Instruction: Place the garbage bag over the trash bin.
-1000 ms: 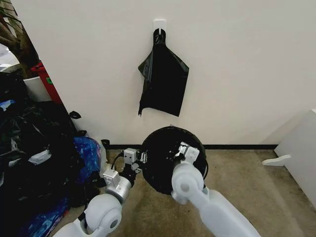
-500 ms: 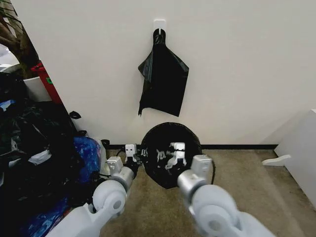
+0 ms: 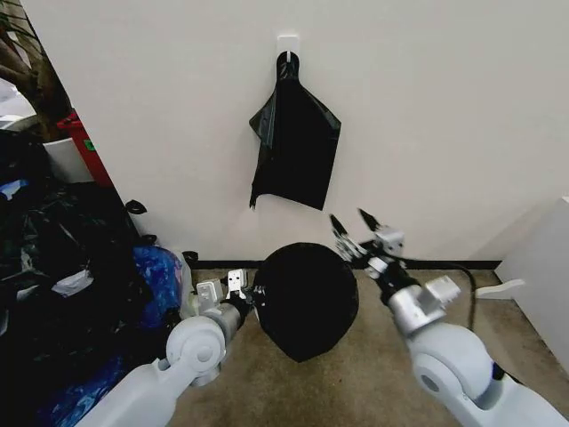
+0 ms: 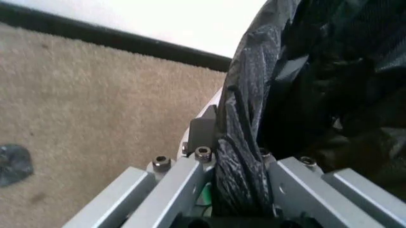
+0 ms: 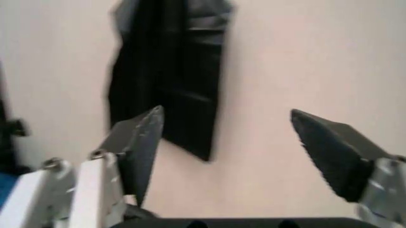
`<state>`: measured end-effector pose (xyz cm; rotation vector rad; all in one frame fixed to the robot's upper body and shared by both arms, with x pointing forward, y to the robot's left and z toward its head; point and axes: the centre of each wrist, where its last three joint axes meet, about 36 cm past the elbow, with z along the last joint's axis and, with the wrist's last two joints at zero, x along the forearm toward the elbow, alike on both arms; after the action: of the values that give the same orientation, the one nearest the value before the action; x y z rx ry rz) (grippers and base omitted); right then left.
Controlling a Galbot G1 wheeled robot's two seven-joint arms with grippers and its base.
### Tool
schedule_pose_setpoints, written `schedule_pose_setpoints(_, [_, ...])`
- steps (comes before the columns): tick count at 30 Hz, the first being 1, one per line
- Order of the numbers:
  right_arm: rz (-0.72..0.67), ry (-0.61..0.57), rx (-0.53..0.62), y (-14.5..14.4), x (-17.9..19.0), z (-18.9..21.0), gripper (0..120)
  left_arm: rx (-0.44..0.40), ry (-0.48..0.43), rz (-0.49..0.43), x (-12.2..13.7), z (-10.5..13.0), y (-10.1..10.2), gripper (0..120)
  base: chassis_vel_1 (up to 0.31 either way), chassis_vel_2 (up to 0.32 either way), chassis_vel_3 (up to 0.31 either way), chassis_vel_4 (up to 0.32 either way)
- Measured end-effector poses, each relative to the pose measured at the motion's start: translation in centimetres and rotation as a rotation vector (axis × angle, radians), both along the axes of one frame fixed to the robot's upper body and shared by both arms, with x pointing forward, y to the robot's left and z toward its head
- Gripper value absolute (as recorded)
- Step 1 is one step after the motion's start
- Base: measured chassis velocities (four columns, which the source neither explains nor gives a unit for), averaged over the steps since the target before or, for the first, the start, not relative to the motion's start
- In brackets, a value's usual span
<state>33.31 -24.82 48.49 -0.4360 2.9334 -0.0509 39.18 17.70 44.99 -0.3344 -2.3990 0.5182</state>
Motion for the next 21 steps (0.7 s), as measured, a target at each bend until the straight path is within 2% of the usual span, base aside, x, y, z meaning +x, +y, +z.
schedule_pose_setpoints(4, [-0.094,-0.034,-0.01,-2.6,-1.5,-1.5,97,-0.011,0.035,0.001,1.7,0.0,-1.0,1,0.0,0.0,0.0,0.0])
schedule_pose_setpoints(7, [-0.12,-0.027,-0.001,-2.9,-2.3,-2.3,100,-0.002,0.046,0.003,2.5,-0.2,-1.6,1,0.0,0.0,0.0,0.0])
schedule_pose_setpoints(16, [-0.168,-0.025,0.035,-2.5,-3.7,-3.9,100,0.041,0.113,-0.014,4.0,-0.6,-4.5,1,0.0,0.0,0.0,0.0])
schedule_pose_setpoints(21, [-0.176,-0.023,0.047,-2.4,-3.6,-4.3,100,0.052,0.134,-0.012,4.5,-1.0,-5.3,1,0.0,0.0,0.0,0.0])
